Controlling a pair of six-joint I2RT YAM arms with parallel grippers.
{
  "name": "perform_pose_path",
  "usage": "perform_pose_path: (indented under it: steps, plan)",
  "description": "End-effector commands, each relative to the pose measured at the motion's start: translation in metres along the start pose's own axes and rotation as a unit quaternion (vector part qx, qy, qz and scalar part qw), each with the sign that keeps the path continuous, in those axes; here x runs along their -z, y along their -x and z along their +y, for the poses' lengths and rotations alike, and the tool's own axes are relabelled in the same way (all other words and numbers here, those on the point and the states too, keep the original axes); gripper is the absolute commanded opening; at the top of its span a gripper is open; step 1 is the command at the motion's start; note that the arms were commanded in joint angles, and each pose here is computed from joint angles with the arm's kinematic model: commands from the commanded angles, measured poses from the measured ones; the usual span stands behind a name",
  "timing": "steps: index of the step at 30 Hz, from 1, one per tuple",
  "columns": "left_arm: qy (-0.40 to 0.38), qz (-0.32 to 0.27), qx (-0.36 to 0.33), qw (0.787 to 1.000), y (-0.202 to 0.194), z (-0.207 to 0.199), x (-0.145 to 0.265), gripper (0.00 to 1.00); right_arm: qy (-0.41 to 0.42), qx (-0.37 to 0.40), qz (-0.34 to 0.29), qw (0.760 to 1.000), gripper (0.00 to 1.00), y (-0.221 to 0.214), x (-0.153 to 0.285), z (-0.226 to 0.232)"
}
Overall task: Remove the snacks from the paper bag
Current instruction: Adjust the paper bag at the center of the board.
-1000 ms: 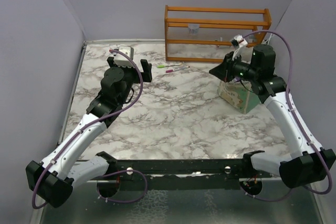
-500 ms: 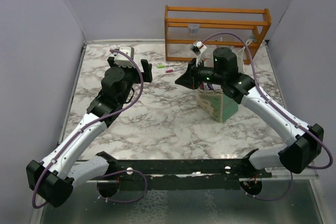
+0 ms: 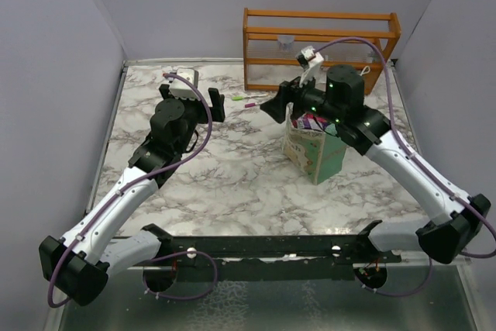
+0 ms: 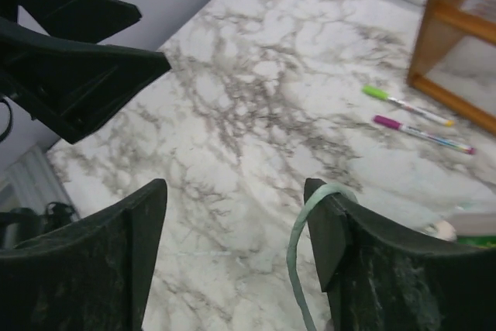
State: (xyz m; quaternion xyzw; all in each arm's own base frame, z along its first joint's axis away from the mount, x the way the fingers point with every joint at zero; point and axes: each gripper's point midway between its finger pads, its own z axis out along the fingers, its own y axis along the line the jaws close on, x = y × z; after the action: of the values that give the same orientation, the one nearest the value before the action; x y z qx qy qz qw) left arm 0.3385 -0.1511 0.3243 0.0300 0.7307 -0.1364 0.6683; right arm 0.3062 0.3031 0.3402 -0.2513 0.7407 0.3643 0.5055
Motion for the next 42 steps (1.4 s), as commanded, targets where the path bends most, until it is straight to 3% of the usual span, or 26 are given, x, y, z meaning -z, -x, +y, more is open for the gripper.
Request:
perform_pose_path:
  steps: [1,7,11,15,29,34,42]
  plan:
    - [-0.011,-0.002,0.001,1.0,0.006,-0.006,0.0,0.99,-0.135,0.06,-0.053,0.988,0.76,0.022,0.052,-0.034]
    - [-0.011,0.003,-0.001,1.0,0.004,-0.007,-0.002,0.99,-0.291,0.094,-0.111,0.946,0.88,0.025,0.107,-0.081]
    - [-0.01,0.007,-0.002,1.0,0.001,-0.006,-0.004,0.99,-0.423,0.063,-0.16,0.889,0.93,0.025,0.143,-0.12]
    - [-0.011,0.009,-0.003,1.0,0.0,-0.007,-0.005,0.99,-0.503,0.04,-0.178,0.845,0.92,0.02,0.161,-0.146]
    - [-0.01,0.009,-0.003,1.0,0.0,-0.006,-0.005,0.99,-0.324,-0.083,-0.13,0.933,0.9,0.027,0.132,-0.213]
    - [-0.01,0.006,-0.002,1.0,0.002,-0.006,-0.003,0.99,-0.256,-0.124,-0.132,0.95,0.9,0.021,0.133,-0.23]
    - [-0.012,0.006,-0.004,1.0,0.002,-0.007,-0.003,0.99,-0.154,-0.151,-0.127,0.968,0.71,0.009,0.122,-0.235]
